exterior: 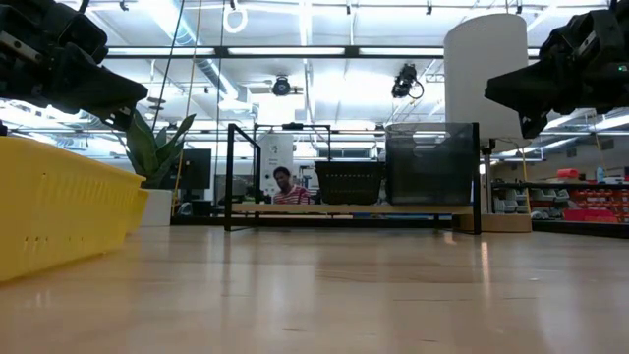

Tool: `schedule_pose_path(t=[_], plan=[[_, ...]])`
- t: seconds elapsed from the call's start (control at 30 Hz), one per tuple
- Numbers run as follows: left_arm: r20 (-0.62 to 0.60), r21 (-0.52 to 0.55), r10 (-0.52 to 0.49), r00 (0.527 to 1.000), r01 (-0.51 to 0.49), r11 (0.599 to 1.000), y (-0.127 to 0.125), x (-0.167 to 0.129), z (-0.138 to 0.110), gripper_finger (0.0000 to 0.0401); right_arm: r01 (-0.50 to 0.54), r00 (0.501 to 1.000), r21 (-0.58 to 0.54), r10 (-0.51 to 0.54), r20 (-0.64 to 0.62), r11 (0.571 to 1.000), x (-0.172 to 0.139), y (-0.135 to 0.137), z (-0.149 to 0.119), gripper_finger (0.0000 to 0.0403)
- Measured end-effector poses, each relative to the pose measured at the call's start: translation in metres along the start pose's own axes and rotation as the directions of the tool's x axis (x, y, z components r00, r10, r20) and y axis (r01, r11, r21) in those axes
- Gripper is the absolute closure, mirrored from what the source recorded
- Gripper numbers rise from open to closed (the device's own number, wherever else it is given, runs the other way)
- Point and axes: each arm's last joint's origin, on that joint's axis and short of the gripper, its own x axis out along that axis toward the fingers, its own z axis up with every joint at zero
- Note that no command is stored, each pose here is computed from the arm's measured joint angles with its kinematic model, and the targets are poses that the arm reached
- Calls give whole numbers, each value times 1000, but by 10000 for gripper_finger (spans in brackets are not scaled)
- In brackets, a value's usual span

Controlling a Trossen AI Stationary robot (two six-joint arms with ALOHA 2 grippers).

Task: Stack baskets on shelf by color
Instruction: Stack the bottom left yellow bin on the bottom right yellow bin

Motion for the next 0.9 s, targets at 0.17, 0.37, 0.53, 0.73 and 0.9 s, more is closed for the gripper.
schedule_pose_path(t=[0.17, 0.37, 0.53, 0.73, 0.9], plan=[[13, -81, -2, 1000, 3, 997, 0, 0, 1, 362, 0, 1000, 0, 0, 0, 1000, 0, 0, 0, 320], [80, -21, 22, 997, -20, 1000, 0, 0, 8, 367, 0, 1000, 0, 0, 0, 1000, 0, 0, 0, 321], [82, -162, 23, 996, -9, 987, 0, 0, 8, 373, 0, 1000, 0, 0, 0, 1000, 0, 0, 0, 320], [96, -206, 3, 995, 17, 978, 0, 0, 9, 374, 0, 1000, 0, 0, 0, 1000, 0, 0, 0, 321], [165, -208, -41, 985, 75, 975, -3, -4, 26, 378, 0, 1000, 0, 0, 0, 1000, 0, 0, 0, 320]])
